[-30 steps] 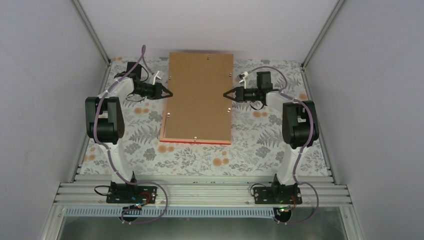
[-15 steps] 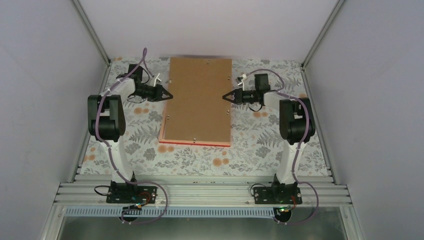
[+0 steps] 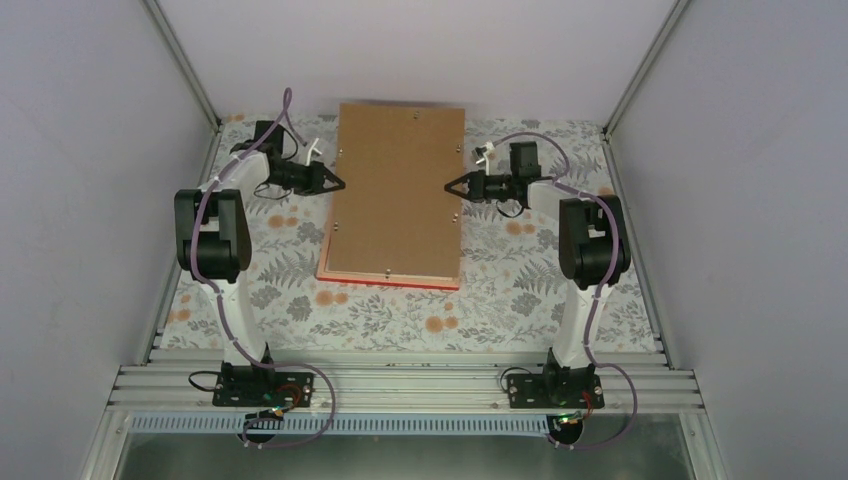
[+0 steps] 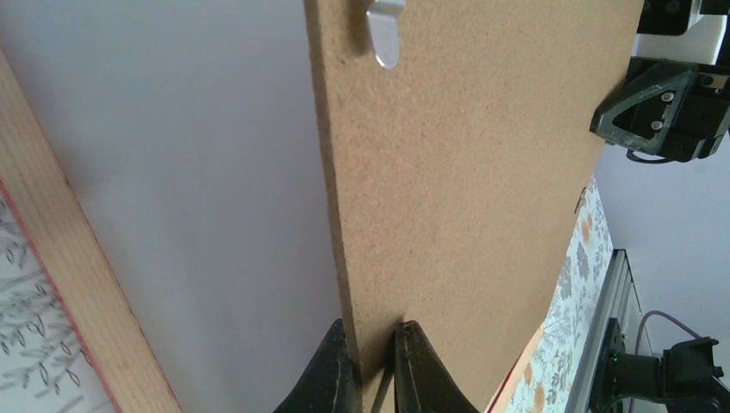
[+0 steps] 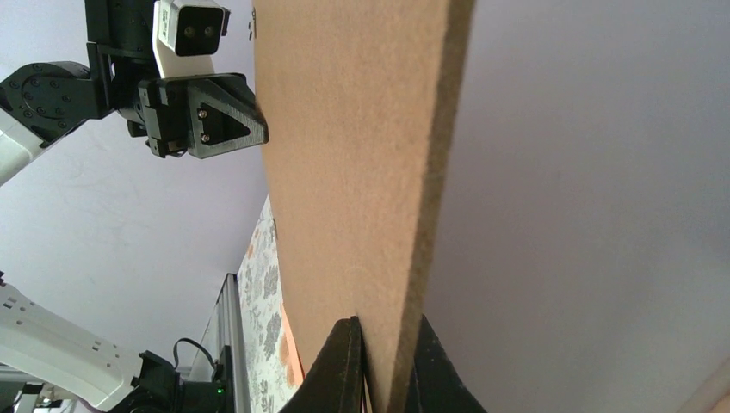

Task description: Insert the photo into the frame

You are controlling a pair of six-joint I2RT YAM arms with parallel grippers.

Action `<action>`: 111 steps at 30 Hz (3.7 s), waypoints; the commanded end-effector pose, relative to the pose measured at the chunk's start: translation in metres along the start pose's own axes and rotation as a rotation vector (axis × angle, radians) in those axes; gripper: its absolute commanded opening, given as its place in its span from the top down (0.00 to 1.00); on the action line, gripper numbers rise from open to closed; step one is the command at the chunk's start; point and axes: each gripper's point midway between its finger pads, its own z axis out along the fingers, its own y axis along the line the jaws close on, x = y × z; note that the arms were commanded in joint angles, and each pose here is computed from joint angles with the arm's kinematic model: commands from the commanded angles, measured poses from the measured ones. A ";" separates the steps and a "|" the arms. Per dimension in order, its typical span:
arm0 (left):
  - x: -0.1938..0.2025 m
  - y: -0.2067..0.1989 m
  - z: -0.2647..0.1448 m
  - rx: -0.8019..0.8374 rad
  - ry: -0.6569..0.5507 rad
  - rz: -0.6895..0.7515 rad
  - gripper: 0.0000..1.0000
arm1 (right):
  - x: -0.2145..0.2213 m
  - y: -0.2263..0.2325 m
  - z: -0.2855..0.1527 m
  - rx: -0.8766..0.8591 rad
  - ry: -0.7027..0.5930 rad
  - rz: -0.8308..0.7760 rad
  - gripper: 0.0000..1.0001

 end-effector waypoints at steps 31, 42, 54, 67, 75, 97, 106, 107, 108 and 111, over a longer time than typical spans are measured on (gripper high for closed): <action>-0.031 0.021 -0.022 -0.176 -0.104 0.180 0.97 | 0.039 -0.008 0.018 0.060 0.083 0.004 0.96; -0.029 0.024 -0.022 -0.190 -0.100 0.192 0.97 | 0.061 0.003 0.016 0.015 0.111 0.017 0.96; -0.034 0.014 -0.023 -0.161 -0.109 0.207 0.98 | 0.055 0.043 0.007 -0.118 0.113 0.005 0.96; -0.025 0.013 -0.021 -0.155 -0.103 0.198 0.98 | 0.069 0.056 0.003 -0.122 0.115 0.026 0.96; -0.017 0.027 -0.015 -0.194 -0.079 0.179 0.97 | 0.097 0.029 0.009 -0.091 0.164 0.090 0.96; 0.010 0.043 -0.023 -0.324 0.020 0.265 0.67 | 0.117 0.003 -0.017 0.238 0.242 -0.038 0.22; 0.008 0.046 -0.023 -0.309 0.005 0.264 0.60 | 0.088 0.017 -0.042 0.271 0.138 -0.081 0.23; 0.003 0.048 -0.024 -0.315 -0.005 0.264 0.59 | 0.087 0.011 -0.043 0.297 0.136 -0.078 0.26; -0.001 0.051 -0.023 -0.318 -0.011 0.265 0.58 | 0.089 0.004 -0.043 0.323 0.140 -0.067 0.29; -0.022 0.057 -0.017 -0.310 -0.043 0.265 0.57 | 0.094 -0.016 -0.041 0.372 0.154 -0.052 0.33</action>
